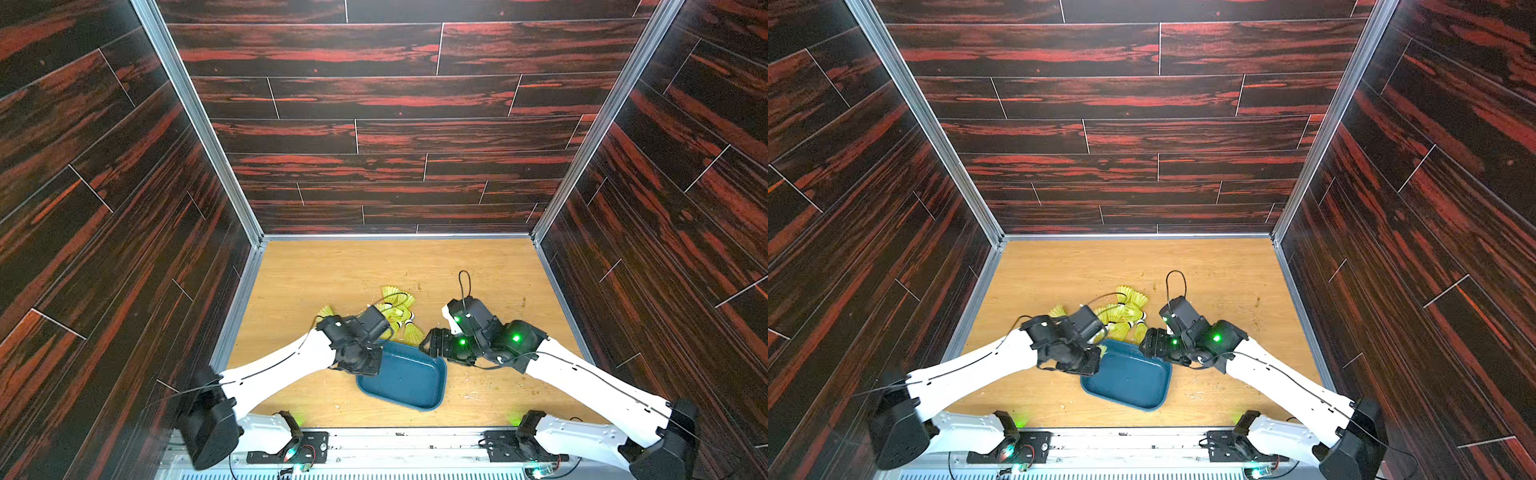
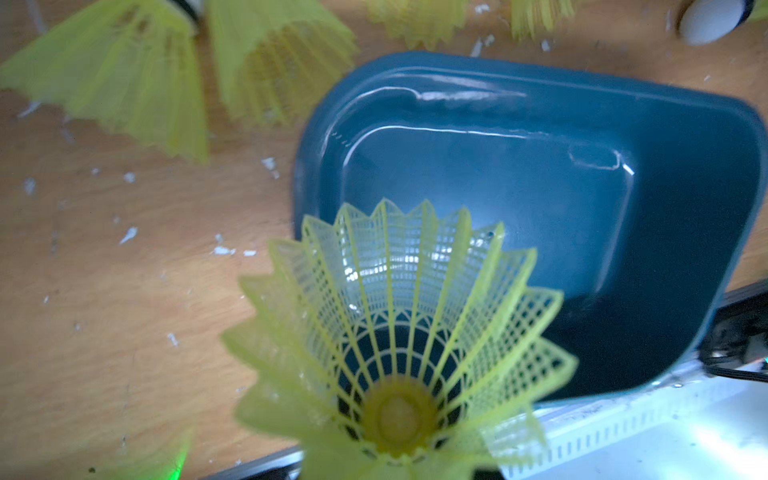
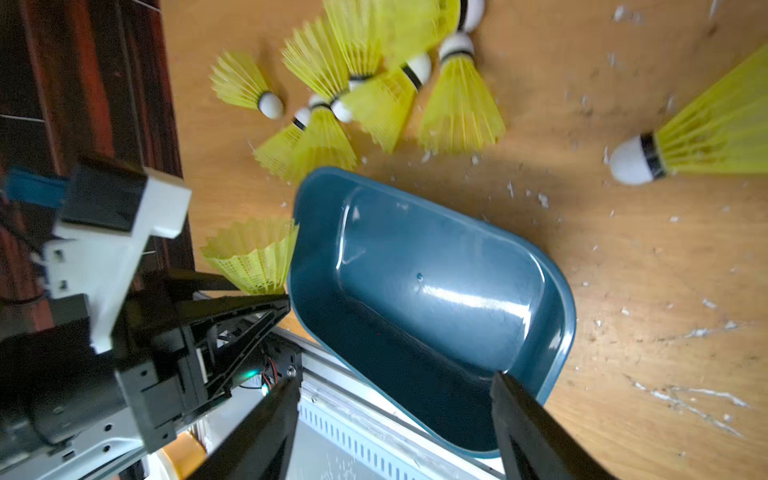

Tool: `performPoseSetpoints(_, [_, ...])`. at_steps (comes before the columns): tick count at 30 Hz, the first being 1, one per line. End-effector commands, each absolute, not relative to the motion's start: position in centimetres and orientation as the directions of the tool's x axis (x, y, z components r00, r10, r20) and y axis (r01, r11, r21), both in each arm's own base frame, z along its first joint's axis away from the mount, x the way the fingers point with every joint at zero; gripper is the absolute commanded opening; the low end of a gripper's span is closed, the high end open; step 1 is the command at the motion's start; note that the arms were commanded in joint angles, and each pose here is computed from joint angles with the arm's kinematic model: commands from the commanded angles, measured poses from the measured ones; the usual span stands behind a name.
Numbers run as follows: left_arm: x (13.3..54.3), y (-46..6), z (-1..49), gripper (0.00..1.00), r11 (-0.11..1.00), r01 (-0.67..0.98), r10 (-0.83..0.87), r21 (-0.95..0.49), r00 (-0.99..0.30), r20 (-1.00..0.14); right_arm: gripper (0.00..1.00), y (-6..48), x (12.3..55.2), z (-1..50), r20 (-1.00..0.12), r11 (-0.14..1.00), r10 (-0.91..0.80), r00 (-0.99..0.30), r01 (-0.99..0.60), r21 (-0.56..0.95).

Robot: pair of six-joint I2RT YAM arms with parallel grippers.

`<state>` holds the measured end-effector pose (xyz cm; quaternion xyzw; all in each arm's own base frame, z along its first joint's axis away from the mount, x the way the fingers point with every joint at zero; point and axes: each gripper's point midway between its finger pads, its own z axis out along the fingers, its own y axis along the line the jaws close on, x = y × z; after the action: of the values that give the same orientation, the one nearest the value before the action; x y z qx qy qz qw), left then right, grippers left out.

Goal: Put the shuttlecocks into the storage box
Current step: Place the shuttlecock in the storage box.

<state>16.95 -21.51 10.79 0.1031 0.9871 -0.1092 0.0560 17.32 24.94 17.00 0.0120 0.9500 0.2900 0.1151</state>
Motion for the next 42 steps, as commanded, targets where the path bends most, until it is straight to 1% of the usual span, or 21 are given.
performPoseSetpoints(1, [17.3, -22.2, 10.7, 0.09, 0.948, 0.263, 0.237, -0.181, -0.959, -0.154, 0.77, 25.1, 16.7, 16.1, -0.155, 0.819, 0.107, -0.982, -0.001, 0.574])
performPoseSetpoints(4, [17.3, -22.6, 10.1, 0.09, 0.948, 0.275, 0.254, -0.158, -0.957, -0.14, 0.76, 24.8, 16.5, 15.3, -0.14, 0.821, 0.11, -0.984, 0.011, 0.571])
performPoseSetpoints(9, [17.5, -22.6, 8.4, 0.09, 0.956, 0.282, 0.273, -0.076, -0.956, -0.108, 0.75, 24.0, 16.7, 14.2, -0.122, 0.82, 0.135, -0.983, 0.042, 0.571])
performPoseSetpoints(19, [20.1, -21.2, 6.7, 0.1, 0.965, 0.244, 0.257, 0.101, -0.954, -0.154, 0.75, 22.4, 16.7, 13.5, -0.102, 0.817, 0.175, -0.979, 0.086, 0.57])
performPoseSetpoints(25, [20.3, -21.1, 5.6, 0.18, 0.964, 0.233, 0.251, 0.13, -0.957, -0.148, 0.76, 22.1, 17.0, 13.5, -0.097, 0.813, 0.188, -0.977, 0.1, 0.573])
performPoseSetpoints(38, [21.0, -20.5, 3.9, 0.29, 0.957, 0.203, 0.234, 0.209, -0.963, -0.136, 0.75, 21.8, 17.9, 14.0, -0.099, 0.792, 0.218, -0.971, 0.117, 0.599])
performPoseSetpoints(42, [20.9, -20.7, 3.8, 0.34, 0.958, 0.197, 0.226, 0.206, -0.965, -0.131, 0.76, 21.7, 18.1, 14.0, -0.1, 0.79, 0.223, -0.97, 0.12, 0.601])
